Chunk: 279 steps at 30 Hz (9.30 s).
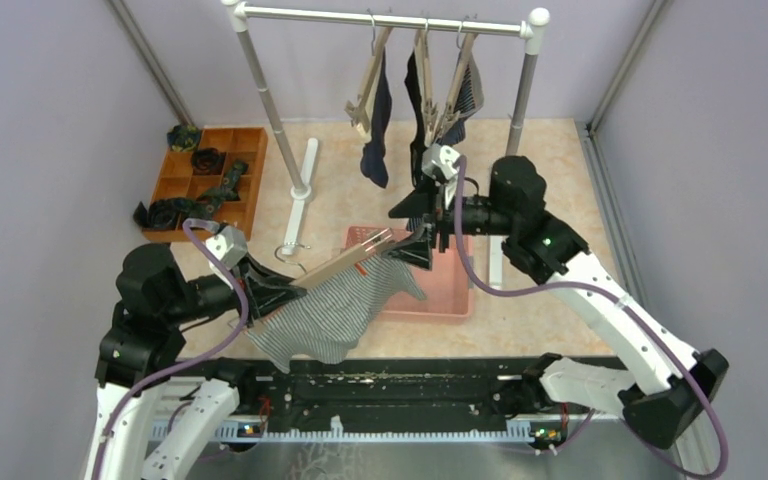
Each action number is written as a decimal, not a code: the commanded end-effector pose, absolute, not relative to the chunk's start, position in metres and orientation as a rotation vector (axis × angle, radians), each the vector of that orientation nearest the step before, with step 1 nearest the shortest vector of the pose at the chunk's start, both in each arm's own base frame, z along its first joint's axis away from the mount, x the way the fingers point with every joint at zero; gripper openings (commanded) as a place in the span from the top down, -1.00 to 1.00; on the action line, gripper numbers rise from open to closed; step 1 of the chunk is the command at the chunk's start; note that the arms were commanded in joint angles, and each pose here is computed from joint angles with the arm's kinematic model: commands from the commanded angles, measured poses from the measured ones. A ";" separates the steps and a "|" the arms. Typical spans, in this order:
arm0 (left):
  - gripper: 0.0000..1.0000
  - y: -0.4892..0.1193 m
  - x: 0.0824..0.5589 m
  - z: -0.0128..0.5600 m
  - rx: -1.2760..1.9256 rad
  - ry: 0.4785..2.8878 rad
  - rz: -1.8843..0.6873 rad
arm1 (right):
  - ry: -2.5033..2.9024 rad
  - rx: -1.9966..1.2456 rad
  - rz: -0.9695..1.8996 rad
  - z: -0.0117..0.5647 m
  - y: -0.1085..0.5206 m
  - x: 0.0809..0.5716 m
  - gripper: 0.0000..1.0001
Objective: Remove the underwear clipped to the hanger
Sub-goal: Remove the underwear from the hanger.
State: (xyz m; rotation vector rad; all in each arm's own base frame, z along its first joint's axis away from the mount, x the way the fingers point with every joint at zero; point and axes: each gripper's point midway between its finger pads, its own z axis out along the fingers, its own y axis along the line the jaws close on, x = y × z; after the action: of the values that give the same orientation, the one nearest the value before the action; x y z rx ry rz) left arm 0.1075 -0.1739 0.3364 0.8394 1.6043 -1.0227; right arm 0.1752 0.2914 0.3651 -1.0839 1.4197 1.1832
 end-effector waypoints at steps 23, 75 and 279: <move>1.00 -0.183 0.128 0.367 0.898 1.469 -0.995 | 1.140 -1.286 1.314 0.411 0.315 0.162 -0.56; 1.00 -0.179 0.132 0.365 0.873 1.480 -0.963 | 1.194 -1.219 1.278 0.404 0.323 0.184 0.00; -0.98 -0.216 0.144 0.415 1.165 0.990 -1.099 | 0.454 -0.577 1.367 0.537 0.260 0.156 1.00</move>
State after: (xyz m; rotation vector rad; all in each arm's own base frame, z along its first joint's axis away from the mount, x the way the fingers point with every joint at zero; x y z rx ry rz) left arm 0.1429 -0.2165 0.4012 1.1821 0.9897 -1.1041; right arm 0.1736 0.2823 0.5099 -0.6052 0.5685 1.4272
